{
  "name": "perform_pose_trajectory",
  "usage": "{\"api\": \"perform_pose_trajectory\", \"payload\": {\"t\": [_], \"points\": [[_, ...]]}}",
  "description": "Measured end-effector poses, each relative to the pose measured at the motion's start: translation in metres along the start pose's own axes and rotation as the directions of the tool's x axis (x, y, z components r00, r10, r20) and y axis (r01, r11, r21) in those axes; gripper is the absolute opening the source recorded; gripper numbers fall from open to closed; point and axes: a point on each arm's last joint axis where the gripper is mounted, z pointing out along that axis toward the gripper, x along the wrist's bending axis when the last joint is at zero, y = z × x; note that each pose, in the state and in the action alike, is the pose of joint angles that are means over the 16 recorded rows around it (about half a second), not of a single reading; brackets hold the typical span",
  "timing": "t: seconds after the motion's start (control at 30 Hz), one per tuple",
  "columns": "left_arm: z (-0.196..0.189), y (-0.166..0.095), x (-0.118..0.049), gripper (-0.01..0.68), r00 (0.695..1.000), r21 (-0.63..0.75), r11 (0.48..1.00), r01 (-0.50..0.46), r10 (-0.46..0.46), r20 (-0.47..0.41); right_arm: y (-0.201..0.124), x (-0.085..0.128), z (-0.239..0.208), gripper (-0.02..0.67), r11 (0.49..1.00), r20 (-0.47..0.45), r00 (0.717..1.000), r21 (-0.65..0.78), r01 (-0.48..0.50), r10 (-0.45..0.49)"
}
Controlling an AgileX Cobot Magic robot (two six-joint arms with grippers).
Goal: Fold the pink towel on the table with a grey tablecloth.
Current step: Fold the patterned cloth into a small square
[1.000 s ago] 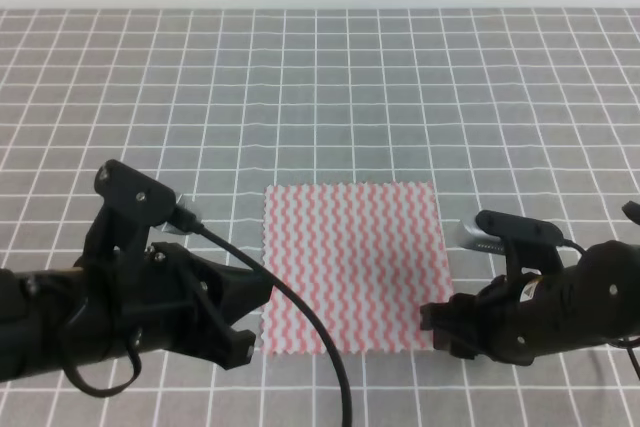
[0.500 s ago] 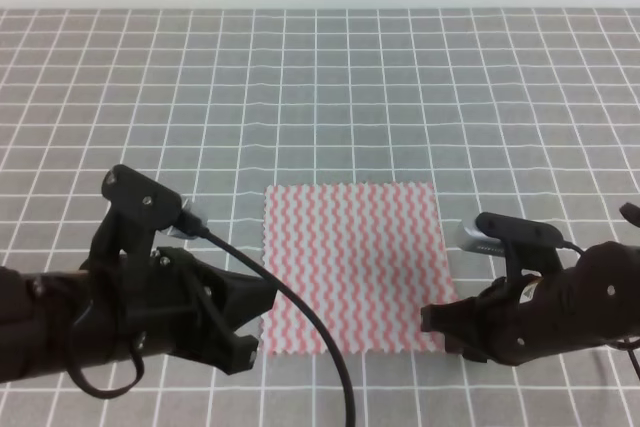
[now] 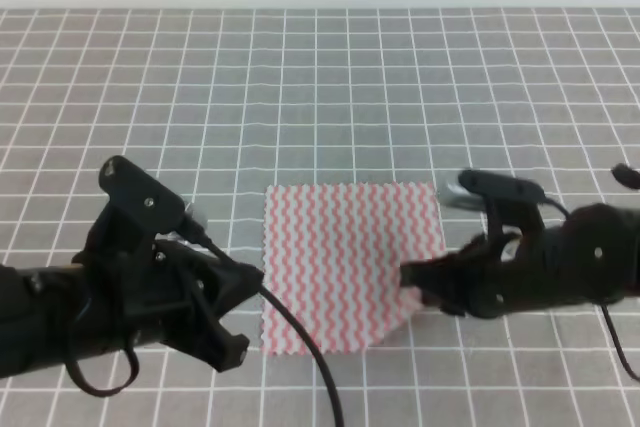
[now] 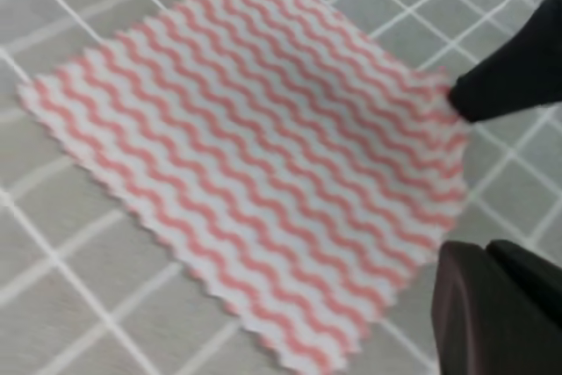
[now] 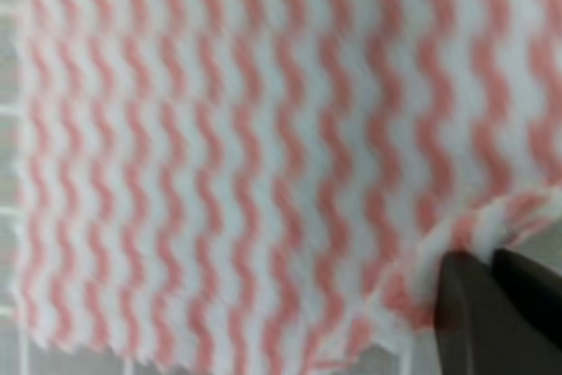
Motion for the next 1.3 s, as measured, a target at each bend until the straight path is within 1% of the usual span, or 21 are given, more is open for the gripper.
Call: {"api": "perform_pose_trajectory", "payload": {"t": [0.2, 0.43, 0.63, 0.87, 0.97, 1.17, 1.3], "points": [[0.006, -0.001, 0.004, -0.001, 0.998, -0.001, 0.998, -0.066, 0.066, -0.018, 0.013, 0.008, -0.004, -0.013, 0.998, -0.020, 0.999, -0.055, 0.028, -0.029], [0.017, -0.003, 0.004, -0.001, 0.989, 0.000, 0.989, -0.146, 0.146, 0.015, 0.021, 0.011, -0.001, -0.013, 0.994, -0.024, 0.999, -0.100, 0.045, -0.047], [0.025, -0.004, -0.001, -0.001, 0.970, -0.017, 0.971, -0.237, 0.237, 0.043, 0.027, 0.012, 0.004, -0.014, 0.992, -0.022, 0.998, -0.120, 0.050, -0.053], [0.032, -0.004, -0.006, 0.010, 0.946, -0.017, 0.947, -0.322, 0.322, 0.025, 0.034, 0.015, 0.010, -0.014, 0.990, -0.022, 0.998, -0.128, 0.060, -0.063], [0.035, -0.006, -0.006, 0.042, 0.938, -0.003, 0.938, -0.346, 0.346, 0.015, 0.037, 0.017, 0.012, -0.014, 0.990, -0.023, 0.998, -0.130, 0.063, -0.066], [0.043, -0.011, -0.004, 0.170, 0.921, 0.034, 0.921, -0.388, 0.388, 0.013, 0.040, 0.019, 0.012, -0.014, 0.989, -0.025, 0.997, -0.135, 0.069, -0.073], [0.050, -0.016, -0.003, 0.260, 0.898, 0.054, 0.897, -0.440, 0.438, 0.039, 0.040, 0.019, 0.012, -0.014, 0.988, -0.025, 0.997, -0.136, 0.071, -0.075]]}}
